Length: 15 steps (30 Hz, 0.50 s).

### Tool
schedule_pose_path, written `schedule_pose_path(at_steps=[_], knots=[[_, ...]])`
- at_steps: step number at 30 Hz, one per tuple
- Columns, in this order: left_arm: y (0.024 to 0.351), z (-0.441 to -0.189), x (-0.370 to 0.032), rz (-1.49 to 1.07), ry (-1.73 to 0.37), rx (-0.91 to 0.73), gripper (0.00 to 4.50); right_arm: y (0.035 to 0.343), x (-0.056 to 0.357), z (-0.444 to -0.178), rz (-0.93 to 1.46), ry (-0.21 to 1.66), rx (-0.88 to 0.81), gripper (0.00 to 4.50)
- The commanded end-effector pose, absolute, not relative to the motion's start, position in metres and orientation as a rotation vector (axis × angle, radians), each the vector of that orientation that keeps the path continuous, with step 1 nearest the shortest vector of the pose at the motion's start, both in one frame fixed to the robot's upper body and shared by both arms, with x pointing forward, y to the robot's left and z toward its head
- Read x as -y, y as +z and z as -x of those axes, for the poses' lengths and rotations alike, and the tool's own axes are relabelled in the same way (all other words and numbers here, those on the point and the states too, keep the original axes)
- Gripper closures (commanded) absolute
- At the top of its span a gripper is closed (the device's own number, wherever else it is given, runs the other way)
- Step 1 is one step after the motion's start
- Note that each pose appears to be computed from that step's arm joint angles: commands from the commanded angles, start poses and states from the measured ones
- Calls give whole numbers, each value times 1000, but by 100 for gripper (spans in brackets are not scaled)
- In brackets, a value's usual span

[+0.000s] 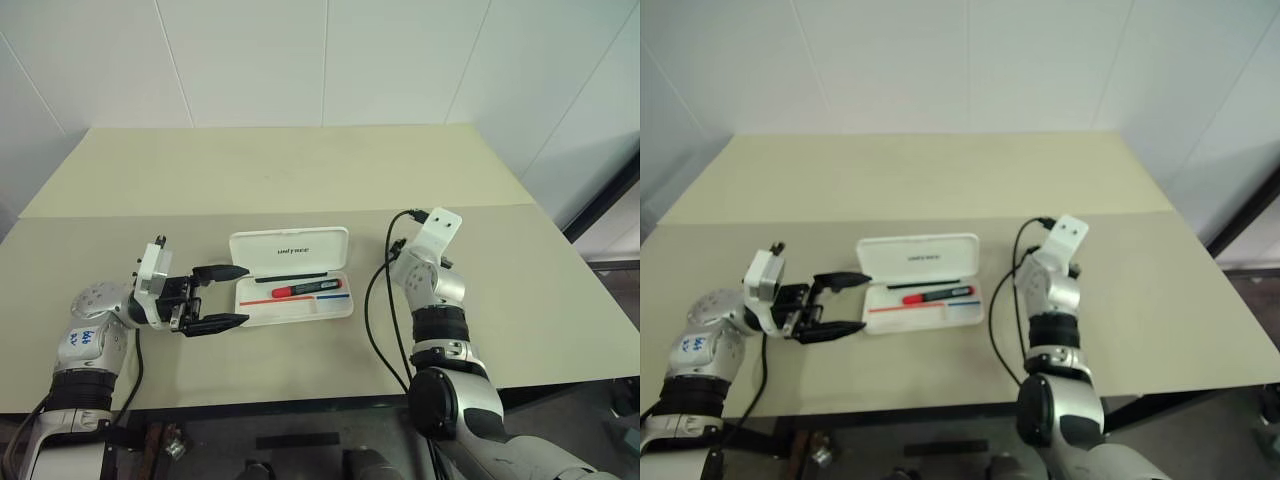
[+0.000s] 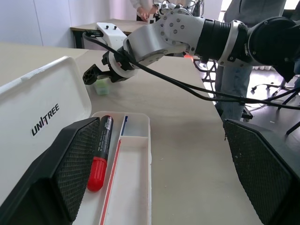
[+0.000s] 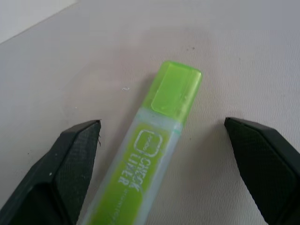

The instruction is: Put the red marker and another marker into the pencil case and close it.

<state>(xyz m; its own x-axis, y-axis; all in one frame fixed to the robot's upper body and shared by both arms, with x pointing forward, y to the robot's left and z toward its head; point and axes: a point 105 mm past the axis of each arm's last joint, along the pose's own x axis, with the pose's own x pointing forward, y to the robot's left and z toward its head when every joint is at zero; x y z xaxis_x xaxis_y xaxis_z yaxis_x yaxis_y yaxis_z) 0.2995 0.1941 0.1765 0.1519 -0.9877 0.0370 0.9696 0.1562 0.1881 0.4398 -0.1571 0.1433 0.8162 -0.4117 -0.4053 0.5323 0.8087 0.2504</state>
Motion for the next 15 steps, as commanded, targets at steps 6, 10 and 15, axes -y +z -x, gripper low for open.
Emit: schedule_pose_path(at_steps=[6,10,15], knots=[[186,-295,-198,-166,-1409,207,0,137,155,-439,-424,-529,-389,265],[185,-295,-198,-166,-1407,209,0,137,159,-439,-421,-536,-394,341],[185,-296,-196,-164,-1409,212,0,141,164,-437,-391,-545,-370,341]])
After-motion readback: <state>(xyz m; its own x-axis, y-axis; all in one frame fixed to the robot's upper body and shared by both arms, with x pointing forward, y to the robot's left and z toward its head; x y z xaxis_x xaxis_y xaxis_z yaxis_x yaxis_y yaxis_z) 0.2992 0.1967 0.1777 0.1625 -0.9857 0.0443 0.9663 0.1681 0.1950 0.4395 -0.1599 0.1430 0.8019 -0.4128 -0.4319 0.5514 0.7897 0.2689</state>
